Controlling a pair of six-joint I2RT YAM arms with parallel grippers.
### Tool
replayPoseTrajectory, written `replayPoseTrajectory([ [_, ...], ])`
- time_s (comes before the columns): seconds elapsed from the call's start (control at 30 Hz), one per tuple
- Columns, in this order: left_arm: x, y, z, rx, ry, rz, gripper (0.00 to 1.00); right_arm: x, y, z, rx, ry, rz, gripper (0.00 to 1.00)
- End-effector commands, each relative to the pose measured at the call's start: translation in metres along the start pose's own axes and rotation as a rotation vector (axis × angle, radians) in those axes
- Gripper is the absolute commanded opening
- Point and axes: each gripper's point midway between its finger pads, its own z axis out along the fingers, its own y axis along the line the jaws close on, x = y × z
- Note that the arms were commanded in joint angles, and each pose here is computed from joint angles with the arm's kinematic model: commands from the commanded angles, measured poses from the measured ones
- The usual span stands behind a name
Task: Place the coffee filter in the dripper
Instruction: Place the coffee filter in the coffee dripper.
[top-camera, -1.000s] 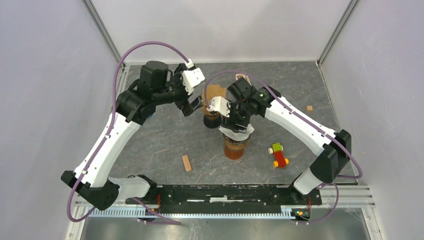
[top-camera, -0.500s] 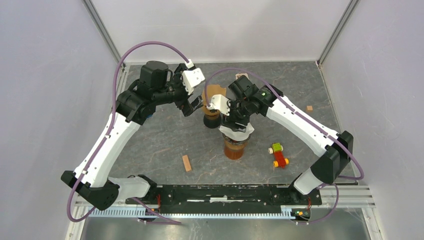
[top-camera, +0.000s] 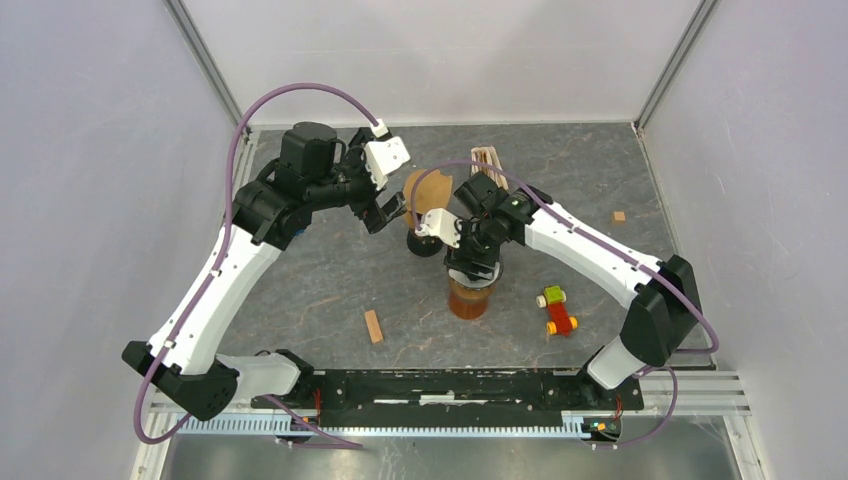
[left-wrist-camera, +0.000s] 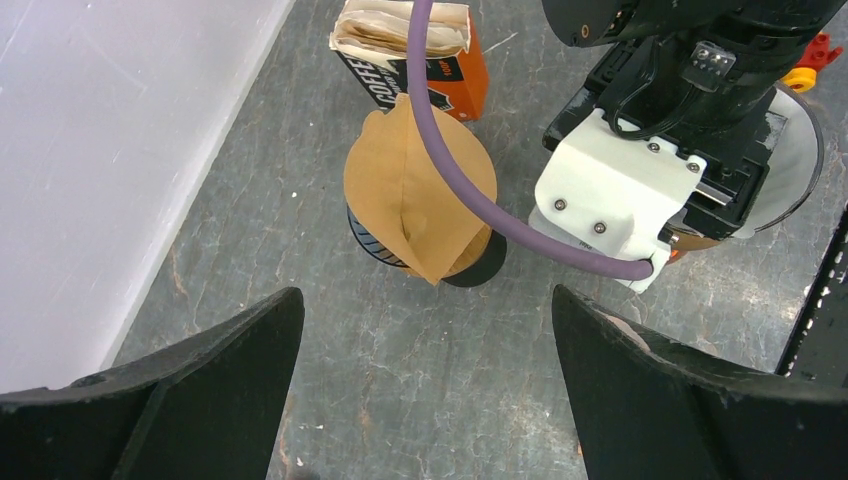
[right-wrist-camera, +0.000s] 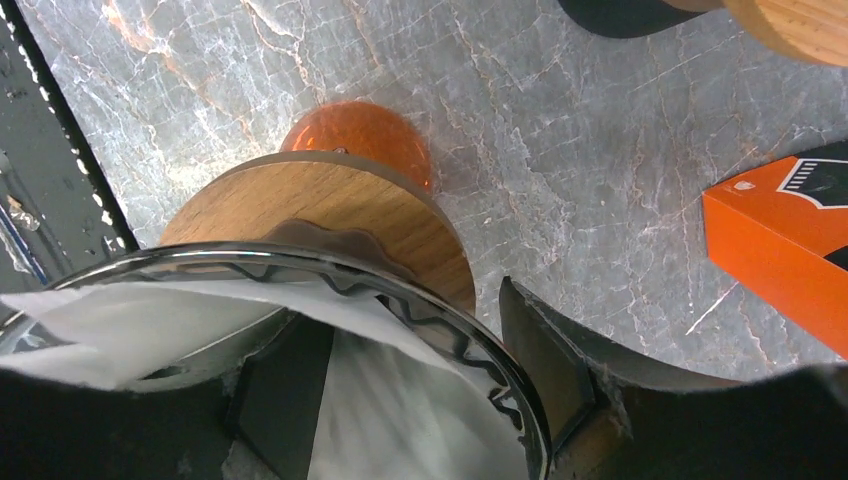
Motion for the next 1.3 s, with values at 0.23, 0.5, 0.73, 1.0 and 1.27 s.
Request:
replayPoseTrajectory([
  [0.23,-0.01,0.0,-0.003,-0.001,-0.048,-0.003,1.0,0.003,-0.005,0.01,0.035,-0.006,0.023,0.67],
  [0.5,-0.008,-0.002,-0.002,0.005,-0.044,0.0,1.0,-0.008,-0.008,-0.008,0.057,-0.04,0.016,0.69],
  [0.73,-0.007,-0.003,0.001,0.015,-0.046,0.0,1.0,-0.022,-0.012,-0.031,0.099,-0.086,0.012,0.72],
  [1.0,-0.004,-0.003,0.003,0.013,-0.042,0.0,1.0,-0.03,-0.014,-0.045,0.12,-0.115,0.007,0.75],
  [1.27,-0.002,-0.031,0.014,0.153,-0.091,-0.049,1.0,-0.036,-0.017,-0.055,0.15,-0.155,0.001,0.75],
])
